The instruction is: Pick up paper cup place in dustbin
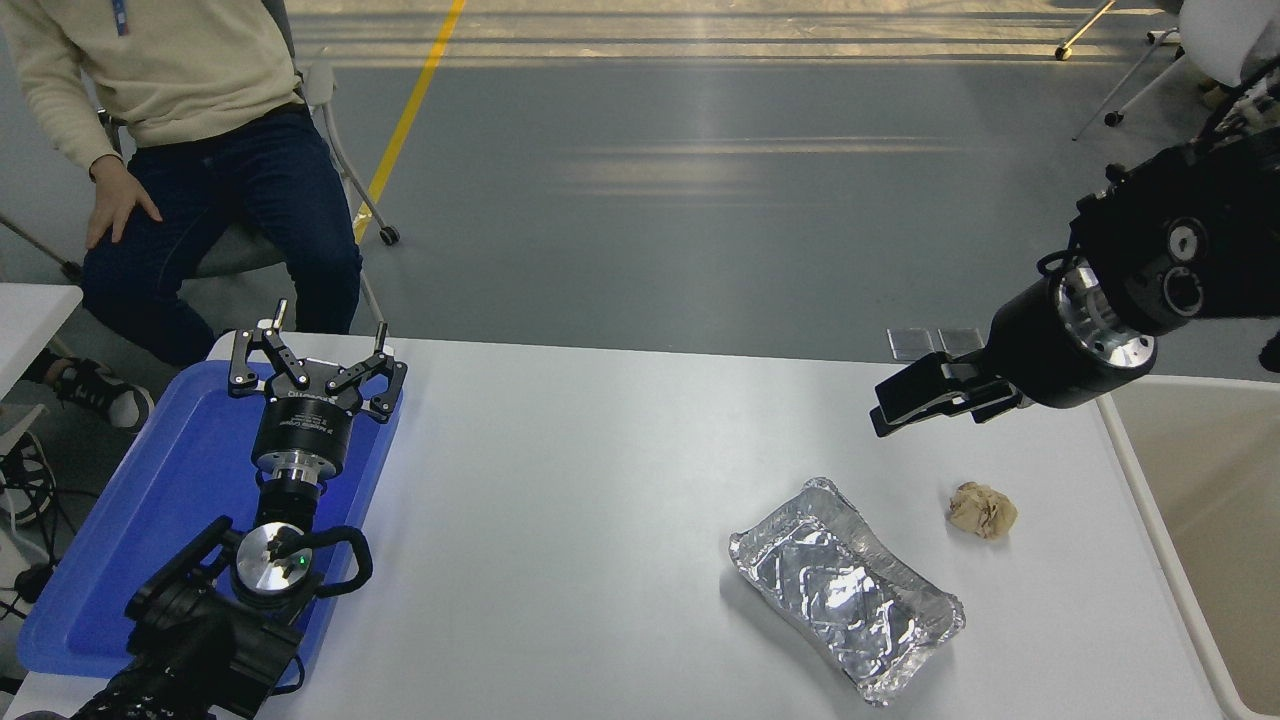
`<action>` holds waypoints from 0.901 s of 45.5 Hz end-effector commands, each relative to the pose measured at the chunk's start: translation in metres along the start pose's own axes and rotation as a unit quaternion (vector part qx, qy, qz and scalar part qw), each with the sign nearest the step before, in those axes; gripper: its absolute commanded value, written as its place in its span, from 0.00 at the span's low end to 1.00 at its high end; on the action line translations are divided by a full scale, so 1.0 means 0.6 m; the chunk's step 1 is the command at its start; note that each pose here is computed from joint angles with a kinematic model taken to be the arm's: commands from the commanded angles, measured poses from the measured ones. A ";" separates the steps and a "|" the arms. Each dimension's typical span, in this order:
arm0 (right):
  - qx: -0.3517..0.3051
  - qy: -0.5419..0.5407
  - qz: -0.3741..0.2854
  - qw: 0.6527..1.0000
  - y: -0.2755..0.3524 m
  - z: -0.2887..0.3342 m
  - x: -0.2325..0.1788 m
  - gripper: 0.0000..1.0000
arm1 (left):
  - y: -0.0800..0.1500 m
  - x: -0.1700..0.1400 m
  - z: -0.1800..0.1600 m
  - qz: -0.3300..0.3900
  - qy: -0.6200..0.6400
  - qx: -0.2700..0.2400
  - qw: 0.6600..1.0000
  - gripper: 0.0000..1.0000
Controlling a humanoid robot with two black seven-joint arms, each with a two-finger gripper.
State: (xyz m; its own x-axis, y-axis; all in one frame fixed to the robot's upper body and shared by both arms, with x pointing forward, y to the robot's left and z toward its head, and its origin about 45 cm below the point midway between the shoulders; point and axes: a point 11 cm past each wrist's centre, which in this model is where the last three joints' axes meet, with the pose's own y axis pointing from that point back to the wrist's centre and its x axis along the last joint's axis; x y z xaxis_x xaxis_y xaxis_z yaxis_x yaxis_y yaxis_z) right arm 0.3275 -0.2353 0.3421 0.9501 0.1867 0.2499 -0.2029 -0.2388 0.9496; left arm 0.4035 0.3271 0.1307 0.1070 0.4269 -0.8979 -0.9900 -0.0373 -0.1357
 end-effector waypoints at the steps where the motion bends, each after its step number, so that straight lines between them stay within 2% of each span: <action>1: 0.013 -0.026 -0.044 0.999 0.017 -0.037 -0.024 1.00 | 0.000 0.000 0.000 0.000 0.000 0.000 1.000 1.00; 10: -0.001 -0.027 -0.058 0.998 0.009 -0.033 -0.034 1.00 | 0.000 0.000 0.000 0.000 0.000 0.000 1.000 1.00; 29: -0.085 -0.030 -0.073 0.993 0.009 0.009 -0.048 1.00 | 0.000 0.000 0.000 -0.001 0.000 0.000 1.000 1.00; 41: -0.073 -0.087 -0.051 0.992 0.006 -0.009 -0.038 1.00 | 0.000 0.000 0.000 -0.001 0.000 0.000 1.000 1.00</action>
State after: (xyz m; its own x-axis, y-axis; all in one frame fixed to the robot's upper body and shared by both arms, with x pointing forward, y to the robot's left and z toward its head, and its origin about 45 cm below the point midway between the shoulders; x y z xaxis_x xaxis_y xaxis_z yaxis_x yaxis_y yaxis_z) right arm 0.3019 -0.2402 0.3408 0.9864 0.1183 0.1138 -0.1047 -0.0806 0.9912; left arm 0.4035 0.3271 0.1308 0.1083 0.4266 -0.8979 -0.9899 -0.0367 -0.1368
